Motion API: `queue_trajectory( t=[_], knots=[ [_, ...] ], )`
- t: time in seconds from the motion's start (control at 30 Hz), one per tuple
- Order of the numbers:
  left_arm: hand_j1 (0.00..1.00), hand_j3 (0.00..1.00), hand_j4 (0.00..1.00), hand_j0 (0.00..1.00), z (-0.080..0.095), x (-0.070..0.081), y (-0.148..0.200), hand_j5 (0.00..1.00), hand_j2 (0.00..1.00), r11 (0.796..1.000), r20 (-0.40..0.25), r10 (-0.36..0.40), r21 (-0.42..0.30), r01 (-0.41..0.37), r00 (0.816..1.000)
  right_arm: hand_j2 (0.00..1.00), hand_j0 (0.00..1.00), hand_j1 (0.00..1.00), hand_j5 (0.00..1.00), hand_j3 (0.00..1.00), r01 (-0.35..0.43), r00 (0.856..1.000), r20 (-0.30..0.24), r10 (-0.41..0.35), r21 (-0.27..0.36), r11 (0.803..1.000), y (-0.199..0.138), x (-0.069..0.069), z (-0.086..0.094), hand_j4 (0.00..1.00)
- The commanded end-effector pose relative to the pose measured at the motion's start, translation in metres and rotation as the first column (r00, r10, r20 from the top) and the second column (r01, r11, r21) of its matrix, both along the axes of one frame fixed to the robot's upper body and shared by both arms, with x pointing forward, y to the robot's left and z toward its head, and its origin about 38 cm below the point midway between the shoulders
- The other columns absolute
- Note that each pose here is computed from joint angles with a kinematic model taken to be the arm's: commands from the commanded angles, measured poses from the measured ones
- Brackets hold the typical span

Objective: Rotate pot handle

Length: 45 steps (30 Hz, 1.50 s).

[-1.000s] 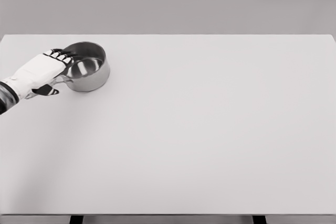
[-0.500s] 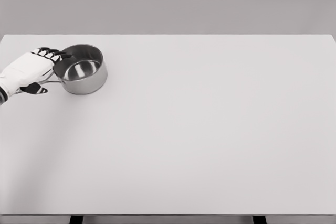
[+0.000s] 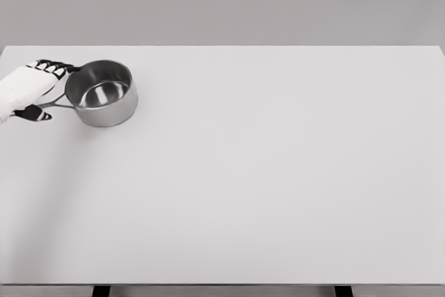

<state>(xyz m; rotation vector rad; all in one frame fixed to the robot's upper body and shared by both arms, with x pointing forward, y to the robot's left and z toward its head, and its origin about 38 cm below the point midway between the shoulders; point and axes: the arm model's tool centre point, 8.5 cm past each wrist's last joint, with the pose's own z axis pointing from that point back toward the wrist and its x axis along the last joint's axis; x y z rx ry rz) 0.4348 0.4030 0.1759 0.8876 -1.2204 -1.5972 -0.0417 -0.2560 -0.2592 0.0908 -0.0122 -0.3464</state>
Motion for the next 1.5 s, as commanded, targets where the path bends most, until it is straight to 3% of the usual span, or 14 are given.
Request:
queue_trajectory(
  t=[0.0,0.37,1.47],
  knots=[
    [1.0,1.0,1.0,1.0,-0.003,0.0,0.004,1.0,1.0,1.0,-0.01,0.015,-0.005,-0.015,1.0,1.0,1.0,1.0,1.0,1.0,0.0,1.0,0.0,0.0,0.0,1.0,0.0,0.0,0.0,1.0],
    [1.0,1.0,1.0,1.0,0.001,0.012,0.019,1.0,1.0,0.997,-0.016,0.08,-0.021,-0.08,0.997,1.0,1.0,1.0,1.0,1.0,0.0,1.0,0.001,0.0,0.0,1.0,0.0,0.0,0.0,1.0],
    [1.0,1.0,1.0,1.0,-0.001,0.035,0.051,1.0,1.0,0.982,-0.055,0.183,-0.046,-0.185,0.982,1.0,1.0,1.0,1.0,1.0,0.0,1.0,0.001,0.0,0.0,1.0,0.0,0.0,0.0,1.0]
  ],
)
